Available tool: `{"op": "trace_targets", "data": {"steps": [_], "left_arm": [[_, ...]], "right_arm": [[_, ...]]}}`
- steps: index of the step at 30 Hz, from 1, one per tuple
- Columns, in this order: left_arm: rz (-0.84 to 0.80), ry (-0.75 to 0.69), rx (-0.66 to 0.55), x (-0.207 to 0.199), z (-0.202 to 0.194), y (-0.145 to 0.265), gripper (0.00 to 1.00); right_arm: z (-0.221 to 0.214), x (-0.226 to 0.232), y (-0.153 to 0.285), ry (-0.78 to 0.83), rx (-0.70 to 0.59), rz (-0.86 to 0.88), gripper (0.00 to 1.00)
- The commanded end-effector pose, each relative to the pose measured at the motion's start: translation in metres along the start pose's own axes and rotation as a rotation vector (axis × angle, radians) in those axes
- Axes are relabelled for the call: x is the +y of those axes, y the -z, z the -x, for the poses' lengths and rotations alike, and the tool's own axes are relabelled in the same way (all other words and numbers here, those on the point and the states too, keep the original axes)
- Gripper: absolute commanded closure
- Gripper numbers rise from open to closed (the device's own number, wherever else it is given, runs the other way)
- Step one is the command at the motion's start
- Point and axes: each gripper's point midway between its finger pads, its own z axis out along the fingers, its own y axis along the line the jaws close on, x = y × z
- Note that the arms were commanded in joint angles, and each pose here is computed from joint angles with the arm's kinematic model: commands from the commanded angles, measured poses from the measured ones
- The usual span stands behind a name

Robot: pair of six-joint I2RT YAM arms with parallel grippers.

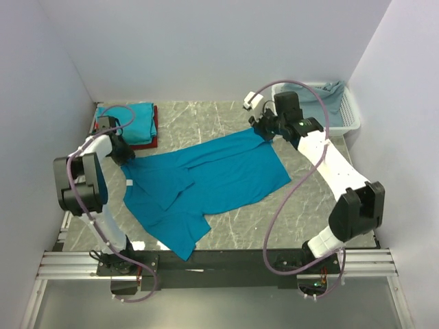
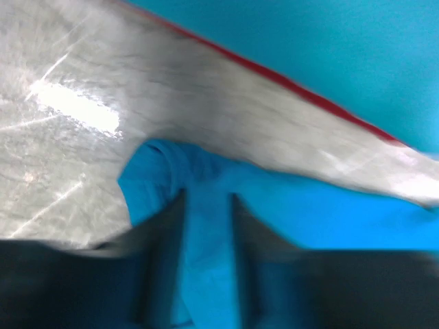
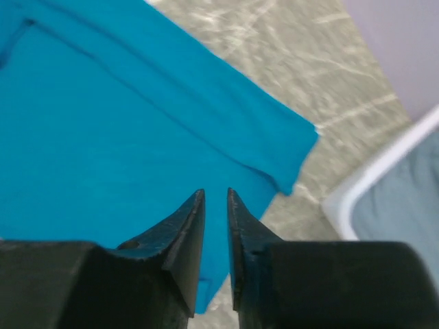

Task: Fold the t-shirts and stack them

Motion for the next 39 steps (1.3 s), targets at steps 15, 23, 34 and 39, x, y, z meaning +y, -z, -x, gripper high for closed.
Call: {"op": "trace_targets", "data": {"steps": [15,23,34,39], "left_arm": [[-0.856,-0.218,-0.486,-0.102,-0.009,0.26,0.01],[-0.779,-0.293,-0.528,-0.081,-0.035,0.294,0.02],[-0.602,-0.19,-0.511,-0.033,-0.069,0.292,0.09],[-0.614,-0.187,-0.517,-0.034,-0.071,0.292,0.09]], "right_arm": [[-0.031,0.225,0.068,0.416,-0.372,0.8,0.51],[-0.035,0.324,0.036,0.806,-0.331,0.716,0.48],[-0.033,0.432,0.008,1.045,-0.281,0.755,0.48],[-0.043,0.454,-0.005,1.093,-0.24,0.756,0.48]]}}
